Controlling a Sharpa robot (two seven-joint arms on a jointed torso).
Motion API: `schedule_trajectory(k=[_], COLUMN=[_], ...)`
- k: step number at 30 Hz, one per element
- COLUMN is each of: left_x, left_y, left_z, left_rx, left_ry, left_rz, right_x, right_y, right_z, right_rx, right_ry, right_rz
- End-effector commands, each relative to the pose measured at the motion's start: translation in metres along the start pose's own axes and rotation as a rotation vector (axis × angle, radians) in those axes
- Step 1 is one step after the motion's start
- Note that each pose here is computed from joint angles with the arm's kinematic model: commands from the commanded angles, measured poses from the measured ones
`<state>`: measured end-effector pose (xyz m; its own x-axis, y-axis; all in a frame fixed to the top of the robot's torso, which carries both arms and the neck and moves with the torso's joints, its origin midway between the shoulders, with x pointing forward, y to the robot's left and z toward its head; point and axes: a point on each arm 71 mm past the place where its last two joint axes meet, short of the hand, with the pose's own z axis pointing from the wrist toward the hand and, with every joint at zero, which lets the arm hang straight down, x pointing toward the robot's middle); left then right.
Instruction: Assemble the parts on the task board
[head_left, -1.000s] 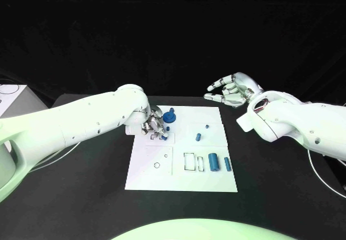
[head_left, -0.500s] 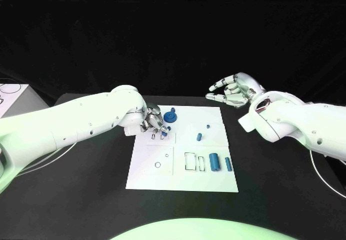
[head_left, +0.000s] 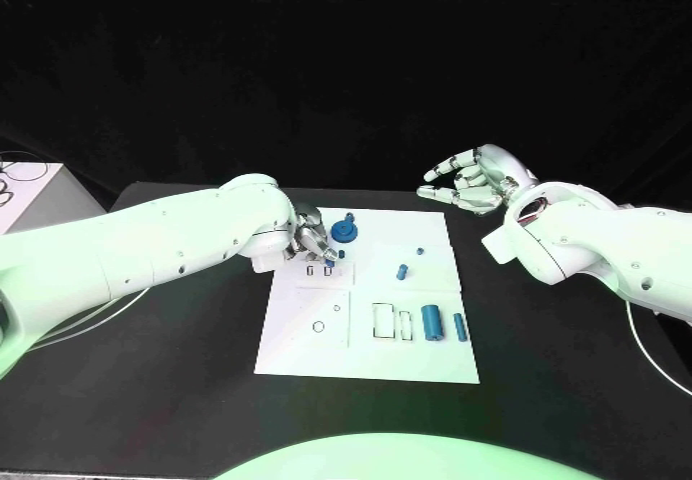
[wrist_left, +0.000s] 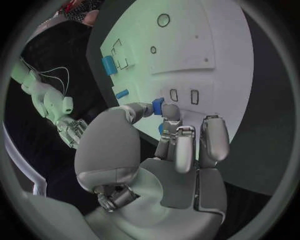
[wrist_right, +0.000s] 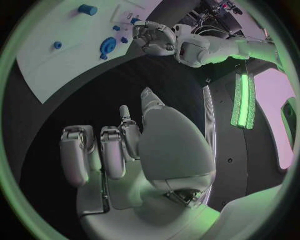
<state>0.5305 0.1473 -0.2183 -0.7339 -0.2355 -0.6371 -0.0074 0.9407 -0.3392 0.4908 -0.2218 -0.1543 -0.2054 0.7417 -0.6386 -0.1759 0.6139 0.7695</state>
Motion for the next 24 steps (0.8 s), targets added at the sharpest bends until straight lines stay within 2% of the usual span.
schedule_trajectory(k=[1,10,24], left_x=[-0.0011,0.0058,0.0143], left_y=[-0.0011,0.0,0.0015], left_z=[-0.0001,0.0014,0.005], left_rx=[-0.01,-0.021,-0.025], left_ry=[-0.072,-0.072,-0.059], left_rz=[0.055,0.103,0.11], right_x=[0.001,0.001,0.001], right_y=[0.0,0.0,0.0], right_z=[0.0,0.0,0.0], right_rx=[-0.009,-0.009,-0.009], right_ry=[0.013,0.013,0.015], right_rz=[-0.007,-0.007,-0.007])
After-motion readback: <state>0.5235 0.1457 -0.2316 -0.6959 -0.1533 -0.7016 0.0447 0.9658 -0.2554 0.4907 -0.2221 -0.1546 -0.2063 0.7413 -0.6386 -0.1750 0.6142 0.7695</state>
